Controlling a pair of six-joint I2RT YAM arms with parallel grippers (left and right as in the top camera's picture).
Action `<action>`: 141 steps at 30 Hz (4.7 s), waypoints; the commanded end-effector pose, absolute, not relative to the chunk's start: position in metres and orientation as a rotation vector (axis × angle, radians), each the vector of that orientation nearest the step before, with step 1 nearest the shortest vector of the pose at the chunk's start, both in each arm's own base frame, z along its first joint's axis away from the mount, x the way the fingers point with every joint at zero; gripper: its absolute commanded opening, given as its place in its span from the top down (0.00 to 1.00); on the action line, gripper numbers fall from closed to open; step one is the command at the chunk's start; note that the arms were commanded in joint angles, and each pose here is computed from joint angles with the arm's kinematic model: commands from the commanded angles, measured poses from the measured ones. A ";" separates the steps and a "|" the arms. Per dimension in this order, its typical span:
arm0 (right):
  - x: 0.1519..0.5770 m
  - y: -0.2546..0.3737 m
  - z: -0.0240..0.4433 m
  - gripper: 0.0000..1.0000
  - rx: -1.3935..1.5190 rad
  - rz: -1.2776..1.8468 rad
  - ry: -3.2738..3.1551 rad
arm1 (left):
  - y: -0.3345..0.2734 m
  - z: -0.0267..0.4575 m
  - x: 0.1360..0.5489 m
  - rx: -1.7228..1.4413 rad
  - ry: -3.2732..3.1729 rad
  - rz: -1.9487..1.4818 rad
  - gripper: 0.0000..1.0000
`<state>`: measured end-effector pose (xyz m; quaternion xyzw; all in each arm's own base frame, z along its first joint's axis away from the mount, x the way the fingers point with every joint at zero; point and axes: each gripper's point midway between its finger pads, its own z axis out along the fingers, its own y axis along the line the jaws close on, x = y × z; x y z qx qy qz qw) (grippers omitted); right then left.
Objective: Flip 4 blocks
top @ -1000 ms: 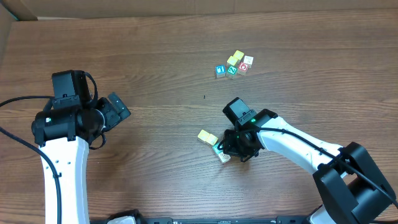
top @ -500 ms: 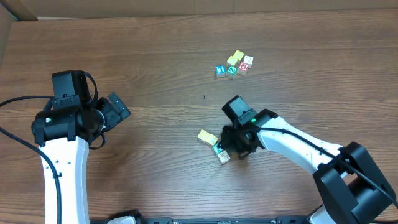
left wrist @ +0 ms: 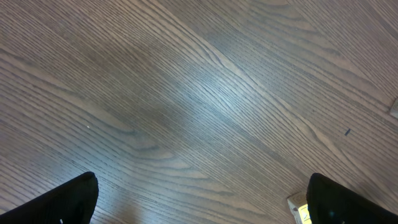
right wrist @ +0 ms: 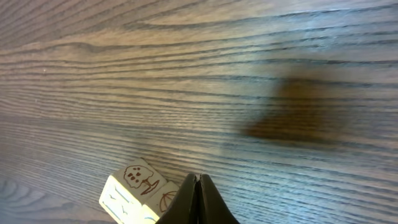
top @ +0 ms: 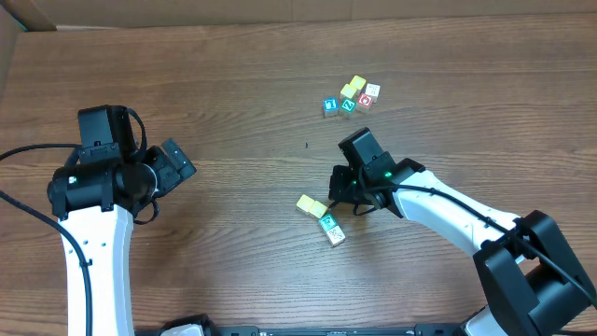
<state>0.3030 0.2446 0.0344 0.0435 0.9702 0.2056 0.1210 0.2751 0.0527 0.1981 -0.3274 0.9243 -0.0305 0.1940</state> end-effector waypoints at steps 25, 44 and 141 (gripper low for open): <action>0.337 0.086 0.037 0.34 0.127 0.403 2.924 | 0.008 0.193 0.284 -0.802 2.665 -0.359 0.79; 0.313 0.245 0.113 0.31 -0.905 0.169 2.677 | 0.119 0.145 0.254 -1.322 2.651 -0.028 0.00; 0.264 0.288 0.016 0.49 -1.024 0.123 2.770 | 0.122 0.145 0.253 -1.341 2.645 -0.029 0.00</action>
